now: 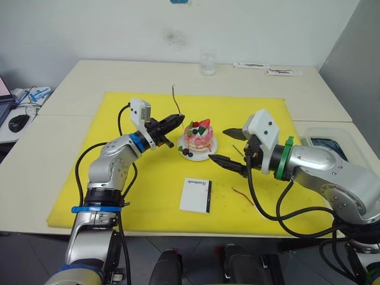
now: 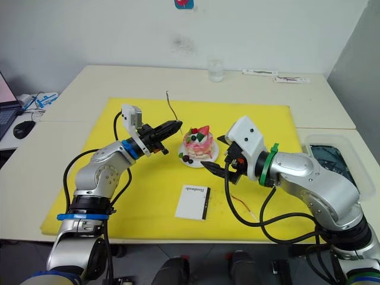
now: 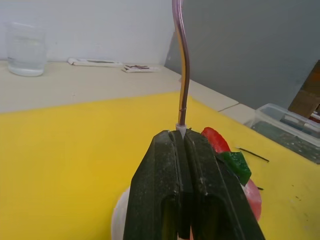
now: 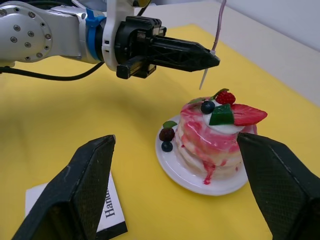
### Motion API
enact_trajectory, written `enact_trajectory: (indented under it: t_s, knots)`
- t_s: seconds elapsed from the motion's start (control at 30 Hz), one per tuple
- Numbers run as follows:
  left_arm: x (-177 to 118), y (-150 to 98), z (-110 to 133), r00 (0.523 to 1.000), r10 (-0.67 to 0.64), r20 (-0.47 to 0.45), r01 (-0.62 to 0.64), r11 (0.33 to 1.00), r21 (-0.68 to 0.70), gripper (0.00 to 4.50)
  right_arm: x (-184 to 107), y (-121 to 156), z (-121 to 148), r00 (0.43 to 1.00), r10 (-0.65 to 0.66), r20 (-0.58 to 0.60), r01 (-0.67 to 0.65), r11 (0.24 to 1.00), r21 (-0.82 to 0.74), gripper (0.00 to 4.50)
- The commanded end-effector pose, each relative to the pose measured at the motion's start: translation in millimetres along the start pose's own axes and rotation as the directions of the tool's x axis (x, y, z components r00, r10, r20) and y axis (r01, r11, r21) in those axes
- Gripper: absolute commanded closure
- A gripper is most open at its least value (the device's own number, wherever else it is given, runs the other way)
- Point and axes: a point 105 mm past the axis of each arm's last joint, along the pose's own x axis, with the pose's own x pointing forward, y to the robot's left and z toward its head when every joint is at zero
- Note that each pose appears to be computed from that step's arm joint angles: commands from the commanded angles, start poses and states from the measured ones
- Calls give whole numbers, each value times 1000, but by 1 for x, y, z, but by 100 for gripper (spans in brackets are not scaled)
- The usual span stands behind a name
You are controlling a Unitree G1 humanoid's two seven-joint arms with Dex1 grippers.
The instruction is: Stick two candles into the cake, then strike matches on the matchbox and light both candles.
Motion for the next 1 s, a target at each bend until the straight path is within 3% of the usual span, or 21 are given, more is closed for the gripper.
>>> enact_trajectory:
  t_s: [0.03,1.0]
  knots:
    - [2,0,17,999,-8,46,6,999,46,450,-3,4,7,1000,-4,27,5,999,-39,47]
    - [9,-6,-12,999,-35,-11,36,994,101,450,-6,3,12,1000,-7,24,8,999,-43,47]
